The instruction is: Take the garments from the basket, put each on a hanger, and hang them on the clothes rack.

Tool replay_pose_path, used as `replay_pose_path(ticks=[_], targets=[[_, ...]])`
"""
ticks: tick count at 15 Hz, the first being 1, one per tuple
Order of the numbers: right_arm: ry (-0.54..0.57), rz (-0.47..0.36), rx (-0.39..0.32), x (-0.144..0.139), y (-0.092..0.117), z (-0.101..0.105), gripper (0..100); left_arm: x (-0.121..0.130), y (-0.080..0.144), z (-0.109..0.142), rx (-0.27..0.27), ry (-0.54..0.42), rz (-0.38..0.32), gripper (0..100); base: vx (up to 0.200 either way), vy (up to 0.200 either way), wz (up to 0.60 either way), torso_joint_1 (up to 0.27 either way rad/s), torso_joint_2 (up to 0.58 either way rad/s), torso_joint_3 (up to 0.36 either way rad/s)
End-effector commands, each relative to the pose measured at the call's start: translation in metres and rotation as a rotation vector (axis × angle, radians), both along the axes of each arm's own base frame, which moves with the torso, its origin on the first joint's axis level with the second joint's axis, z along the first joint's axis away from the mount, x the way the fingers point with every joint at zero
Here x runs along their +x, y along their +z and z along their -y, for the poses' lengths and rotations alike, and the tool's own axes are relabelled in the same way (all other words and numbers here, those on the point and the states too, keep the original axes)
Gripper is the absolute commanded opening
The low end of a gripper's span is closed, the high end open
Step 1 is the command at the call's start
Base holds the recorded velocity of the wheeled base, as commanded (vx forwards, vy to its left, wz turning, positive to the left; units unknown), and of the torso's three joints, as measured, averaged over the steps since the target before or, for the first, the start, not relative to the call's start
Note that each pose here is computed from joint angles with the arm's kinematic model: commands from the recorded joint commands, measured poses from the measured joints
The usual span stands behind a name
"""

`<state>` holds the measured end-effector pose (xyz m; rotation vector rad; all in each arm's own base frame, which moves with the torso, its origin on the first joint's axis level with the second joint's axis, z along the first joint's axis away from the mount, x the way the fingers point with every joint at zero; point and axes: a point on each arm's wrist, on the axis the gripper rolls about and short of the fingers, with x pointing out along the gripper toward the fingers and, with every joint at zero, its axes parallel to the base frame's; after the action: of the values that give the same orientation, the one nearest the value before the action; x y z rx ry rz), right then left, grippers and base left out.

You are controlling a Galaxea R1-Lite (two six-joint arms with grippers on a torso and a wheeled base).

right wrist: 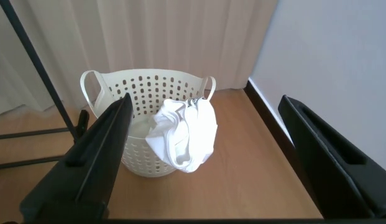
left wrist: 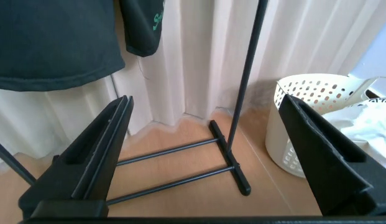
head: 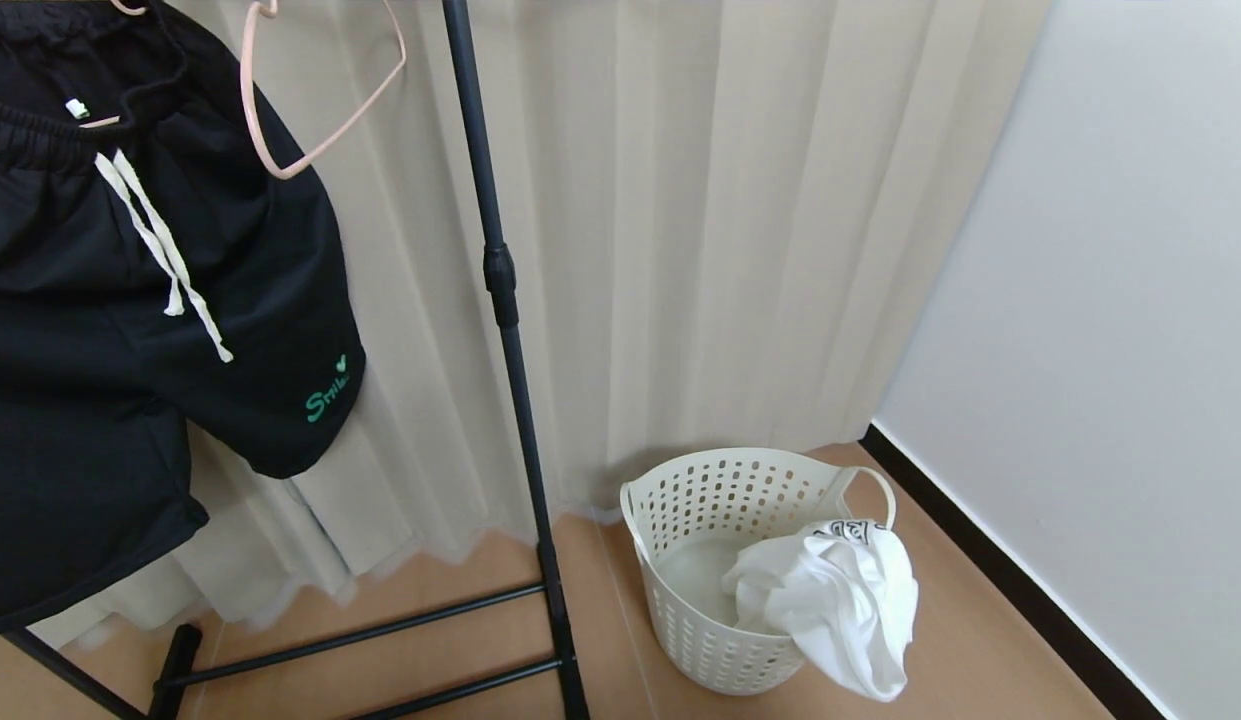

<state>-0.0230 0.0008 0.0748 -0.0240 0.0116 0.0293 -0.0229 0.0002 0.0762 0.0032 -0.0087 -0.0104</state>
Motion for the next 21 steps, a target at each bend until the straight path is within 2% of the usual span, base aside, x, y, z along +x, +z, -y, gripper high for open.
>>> replay_pose_path(ticks=[1,21], targets=[[0.000,0.001,0.000,-0.0001,0.0001,0.0000,100,0.0001,0.0001,0.0000,0.000,0.000,-0.001,100,0.000,0.000,0.00,-0.002,0.00,-0.080],[0.000,0.002,0.018,-0.0002,0.0005,0.0000,100,0.0001,0.0001,0.0000,-0.002,0.000,-0.001,100,0.000,0.000,0.00,0.003,0.00,-0.193]])
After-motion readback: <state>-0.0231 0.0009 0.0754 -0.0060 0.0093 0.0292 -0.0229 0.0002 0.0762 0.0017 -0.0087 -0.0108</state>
